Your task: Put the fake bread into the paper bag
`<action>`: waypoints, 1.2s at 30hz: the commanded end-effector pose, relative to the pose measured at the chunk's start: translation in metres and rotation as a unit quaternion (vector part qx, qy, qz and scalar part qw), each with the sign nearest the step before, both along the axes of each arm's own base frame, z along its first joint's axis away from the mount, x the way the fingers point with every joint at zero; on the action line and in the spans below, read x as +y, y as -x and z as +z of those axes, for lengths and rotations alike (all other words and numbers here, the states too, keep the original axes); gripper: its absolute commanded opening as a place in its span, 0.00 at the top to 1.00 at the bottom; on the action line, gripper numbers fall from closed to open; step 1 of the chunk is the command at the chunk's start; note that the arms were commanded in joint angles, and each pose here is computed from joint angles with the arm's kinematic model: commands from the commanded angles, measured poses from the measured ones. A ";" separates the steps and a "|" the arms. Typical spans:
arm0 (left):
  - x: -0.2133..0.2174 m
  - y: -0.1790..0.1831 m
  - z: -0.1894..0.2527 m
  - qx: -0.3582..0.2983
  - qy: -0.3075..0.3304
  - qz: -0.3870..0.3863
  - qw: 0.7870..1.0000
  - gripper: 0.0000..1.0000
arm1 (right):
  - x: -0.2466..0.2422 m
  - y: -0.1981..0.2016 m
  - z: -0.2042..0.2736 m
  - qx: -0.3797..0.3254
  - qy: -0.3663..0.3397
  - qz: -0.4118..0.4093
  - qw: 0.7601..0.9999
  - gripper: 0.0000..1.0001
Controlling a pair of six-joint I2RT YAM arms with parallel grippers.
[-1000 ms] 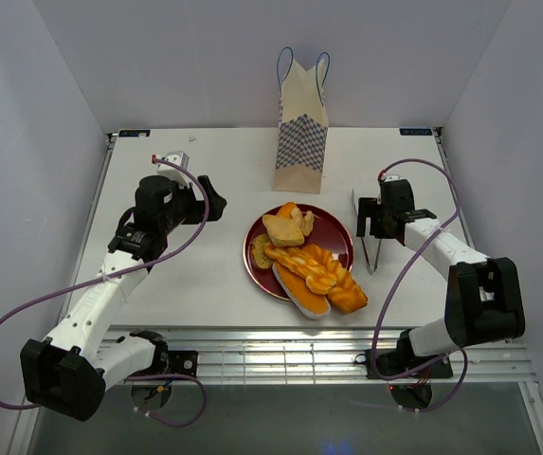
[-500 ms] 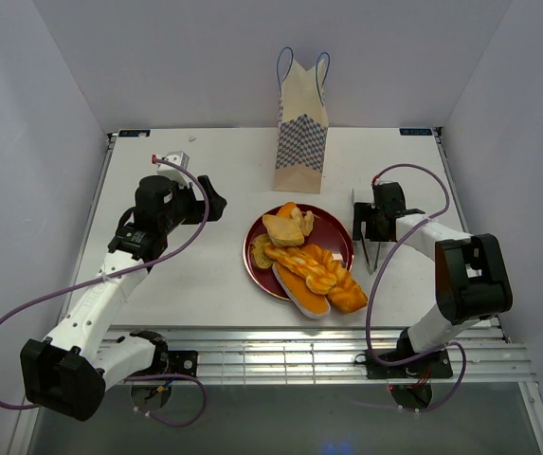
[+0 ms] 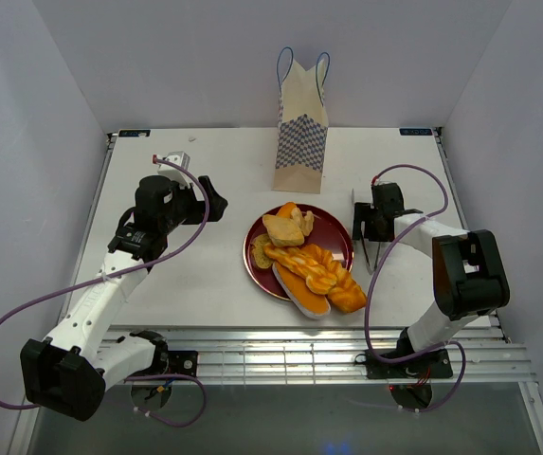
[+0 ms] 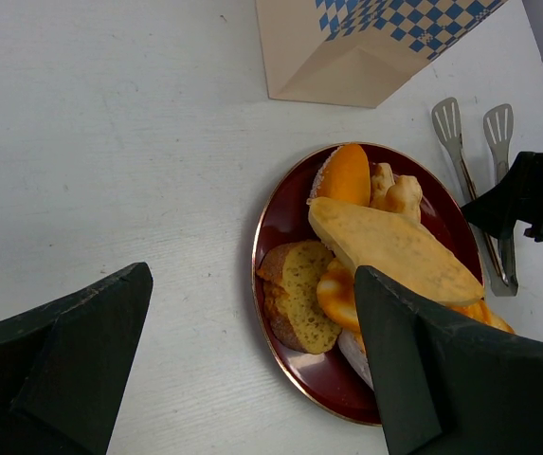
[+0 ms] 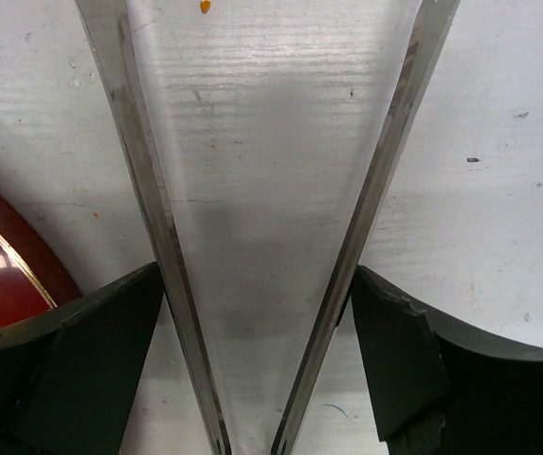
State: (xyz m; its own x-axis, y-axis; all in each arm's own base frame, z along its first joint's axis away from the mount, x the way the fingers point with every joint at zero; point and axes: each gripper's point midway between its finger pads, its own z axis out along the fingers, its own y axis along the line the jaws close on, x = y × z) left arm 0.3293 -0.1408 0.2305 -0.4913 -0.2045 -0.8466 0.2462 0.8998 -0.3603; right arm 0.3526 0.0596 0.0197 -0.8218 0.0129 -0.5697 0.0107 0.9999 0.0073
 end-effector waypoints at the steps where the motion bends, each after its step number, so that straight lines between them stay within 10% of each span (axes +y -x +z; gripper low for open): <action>1: -0.004 -0.003 0.017 -0.022 0.010 -0.008 1.000 0.02 | 0.003 -0.012 0.008 -0.025 -0.005 -0.003 1.000 0.17; 36: -0.004 -0.002 0.020 -0.025 0.012 -0.007 1.000 0.02 | 0.004 -0.020 0.074 -0.072 -0.011 -0.003 0.997 0.42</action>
State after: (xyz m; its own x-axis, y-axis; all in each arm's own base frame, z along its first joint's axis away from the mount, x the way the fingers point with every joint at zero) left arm 0.3289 -0.1417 0.2305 -0.4933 -0.2040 -0.8456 0.2501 0.8978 -0.3625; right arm 0.3627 0.0604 0.0618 -0.7790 0.0205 -0.6267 0.0130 0.9998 0.0165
